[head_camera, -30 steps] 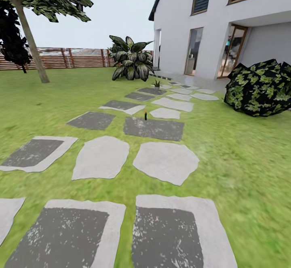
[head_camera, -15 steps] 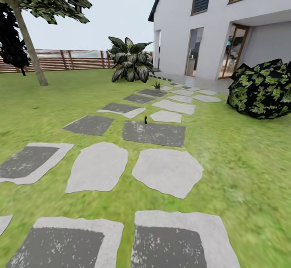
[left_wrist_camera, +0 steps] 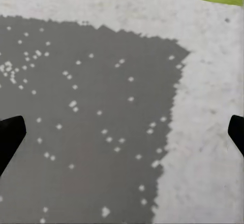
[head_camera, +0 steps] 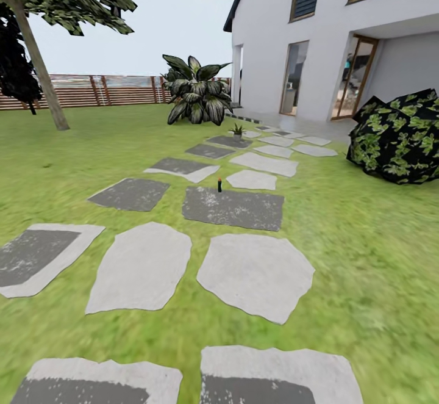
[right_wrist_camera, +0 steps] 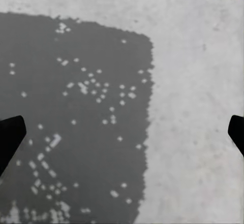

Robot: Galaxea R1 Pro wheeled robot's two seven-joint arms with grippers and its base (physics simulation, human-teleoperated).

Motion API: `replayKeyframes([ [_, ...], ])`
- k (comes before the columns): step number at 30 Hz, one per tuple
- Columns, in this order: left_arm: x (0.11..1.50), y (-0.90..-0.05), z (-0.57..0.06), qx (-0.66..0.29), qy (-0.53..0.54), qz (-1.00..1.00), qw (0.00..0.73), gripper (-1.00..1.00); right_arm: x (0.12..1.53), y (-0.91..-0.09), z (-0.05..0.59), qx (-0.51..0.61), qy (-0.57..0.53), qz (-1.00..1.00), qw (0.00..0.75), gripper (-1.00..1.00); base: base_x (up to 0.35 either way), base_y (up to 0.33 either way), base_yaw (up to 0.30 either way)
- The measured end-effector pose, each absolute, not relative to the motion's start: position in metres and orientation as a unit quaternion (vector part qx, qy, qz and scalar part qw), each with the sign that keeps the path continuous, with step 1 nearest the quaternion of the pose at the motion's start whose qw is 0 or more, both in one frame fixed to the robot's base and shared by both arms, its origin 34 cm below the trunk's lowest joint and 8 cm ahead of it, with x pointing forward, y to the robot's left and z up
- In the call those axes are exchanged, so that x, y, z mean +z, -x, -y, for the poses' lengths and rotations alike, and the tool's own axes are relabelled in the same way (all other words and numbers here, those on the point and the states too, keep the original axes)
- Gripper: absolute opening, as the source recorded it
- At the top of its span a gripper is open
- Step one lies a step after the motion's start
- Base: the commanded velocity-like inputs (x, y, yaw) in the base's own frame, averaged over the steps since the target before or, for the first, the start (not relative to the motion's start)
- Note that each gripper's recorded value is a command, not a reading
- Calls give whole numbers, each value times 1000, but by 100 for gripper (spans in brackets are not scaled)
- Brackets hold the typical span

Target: Pick up the pesticide atomizer in the garden and spray insectifuge to fully cover both potted plants in the garden.

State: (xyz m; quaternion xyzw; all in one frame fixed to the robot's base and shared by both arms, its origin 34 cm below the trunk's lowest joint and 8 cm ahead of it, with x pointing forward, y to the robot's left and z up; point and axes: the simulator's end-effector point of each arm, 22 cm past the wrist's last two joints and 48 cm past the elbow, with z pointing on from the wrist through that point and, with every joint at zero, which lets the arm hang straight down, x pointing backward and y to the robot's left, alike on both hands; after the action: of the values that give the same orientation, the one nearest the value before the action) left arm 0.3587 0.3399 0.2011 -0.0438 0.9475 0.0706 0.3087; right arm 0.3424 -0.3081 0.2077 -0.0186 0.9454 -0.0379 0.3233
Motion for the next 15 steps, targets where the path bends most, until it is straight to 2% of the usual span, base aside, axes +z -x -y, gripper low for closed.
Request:
replayKeyframes([
  [15,201,-359,-340,71,44,-948,309,100,208,-343,308,-38,19,-945,323,100,337,0,0],
])
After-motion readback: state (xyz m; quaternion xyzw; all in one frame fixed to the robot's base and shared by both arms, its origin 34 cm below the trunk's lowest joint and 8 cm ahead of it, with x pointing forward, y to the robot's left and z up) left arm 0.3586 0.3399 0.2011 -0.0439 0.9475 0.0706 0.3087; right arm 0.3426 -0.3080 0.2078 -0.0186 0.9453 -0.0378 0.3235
